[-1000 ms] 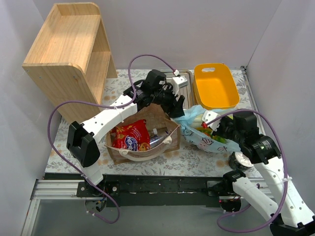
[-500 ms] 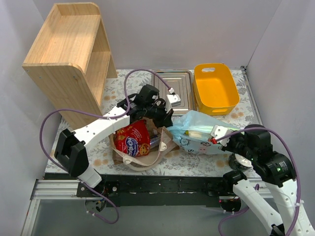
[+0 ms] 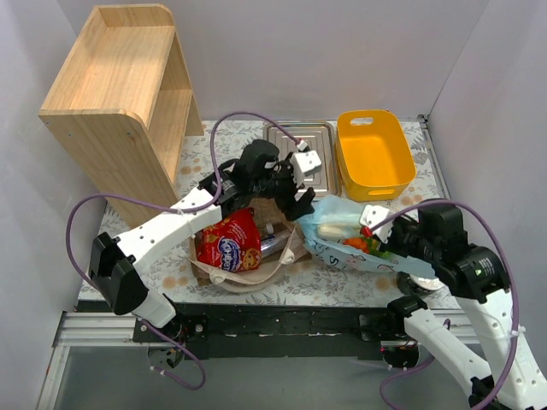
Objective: Untie the knot of the grocery bags and take out the mixed food
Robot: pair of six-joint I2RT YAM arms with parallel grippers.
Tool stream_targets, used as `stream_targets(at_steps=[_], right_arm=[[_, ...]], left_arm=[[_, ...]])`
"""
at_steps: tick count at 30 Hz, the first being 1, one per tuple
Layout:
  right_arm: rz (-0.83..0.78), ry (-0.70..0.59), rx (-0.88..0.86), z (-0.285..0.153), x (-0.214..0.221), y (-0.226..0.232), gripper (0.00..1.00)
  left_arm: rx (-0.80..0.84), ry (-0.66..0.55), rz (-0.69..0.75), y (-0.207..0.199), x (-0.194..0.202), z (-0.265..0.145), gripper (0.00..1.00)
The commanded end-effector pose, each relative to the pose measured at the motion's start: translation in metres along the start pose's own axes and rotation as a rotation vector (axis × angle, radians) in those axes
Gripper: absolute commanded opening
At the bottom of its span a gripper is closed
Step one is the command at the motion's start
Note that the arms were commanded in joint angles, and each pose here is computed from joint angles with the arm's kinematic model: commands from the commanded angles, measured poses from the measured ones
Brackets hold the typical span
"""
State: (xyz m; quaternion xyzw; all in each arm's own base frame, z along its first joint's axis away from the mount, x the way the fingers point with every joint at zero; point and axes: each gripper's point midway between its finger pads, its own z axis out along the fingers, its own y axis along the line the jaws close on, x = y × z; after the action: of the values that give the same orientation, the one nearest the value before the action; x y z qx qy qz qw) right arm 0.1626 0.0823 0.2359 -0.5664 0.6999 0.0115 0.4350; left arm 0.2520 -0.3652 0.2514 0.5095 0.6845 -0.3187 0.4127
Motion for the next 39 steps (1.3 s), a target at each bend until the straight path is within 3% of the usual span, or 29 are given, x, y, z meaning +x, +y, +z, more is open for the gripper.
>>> stream_targets(at_steps=[1,2,7,14,22,28,37,39], right_arm=[[0.048,-0.196,0.099,-0.019,-0.061,-0.038,0.01],[0.079,-0.215,0.103,-0.022,-0.067,-0.040,0.01],[0.141,-0.274,0.071,-0.036,-0.082,-0.034,0.01],[0.235,-0.431,-0.044,-0.069,-0.135,-0.031,0.01],[0.209,-0.624,0.194,-0.084,-0.210,-0.129,0.01],[0.120,-0.749,0.345,-0.043,-0.254,-0.202,0.01],[0.053,-0.742,0.288,0.103,-0.280,-0.249,0.01],[0.039,-0.760,0.305,0.117,-0.294,-0.257,0.01]], left_arm=[[-0.139,-0.197,0.005,0.033,-0.084,-0.030,0.78],[-0.155,-0.223,0.002,0.040,-0.095,-0.037,0.83],[-0.243,-0.357,-0.027,0.060,-0.152,-0.069,0.89],[-0.409,-0.418,-0.001,0.097,-0.175,-0.101,0.94],[-0.896,-0.582,-0.012,0.171,-0.208,-0.199,0.95],[-1.018,-0.640,0.037,0.175,-0.214,-0.259,0.96],[-1.085,-0.644,0.066,0.164,-0.199,-0.291,0.98],[-1.064,-0.636,0.072,0.158,-0.194,-0.292,0.98]])
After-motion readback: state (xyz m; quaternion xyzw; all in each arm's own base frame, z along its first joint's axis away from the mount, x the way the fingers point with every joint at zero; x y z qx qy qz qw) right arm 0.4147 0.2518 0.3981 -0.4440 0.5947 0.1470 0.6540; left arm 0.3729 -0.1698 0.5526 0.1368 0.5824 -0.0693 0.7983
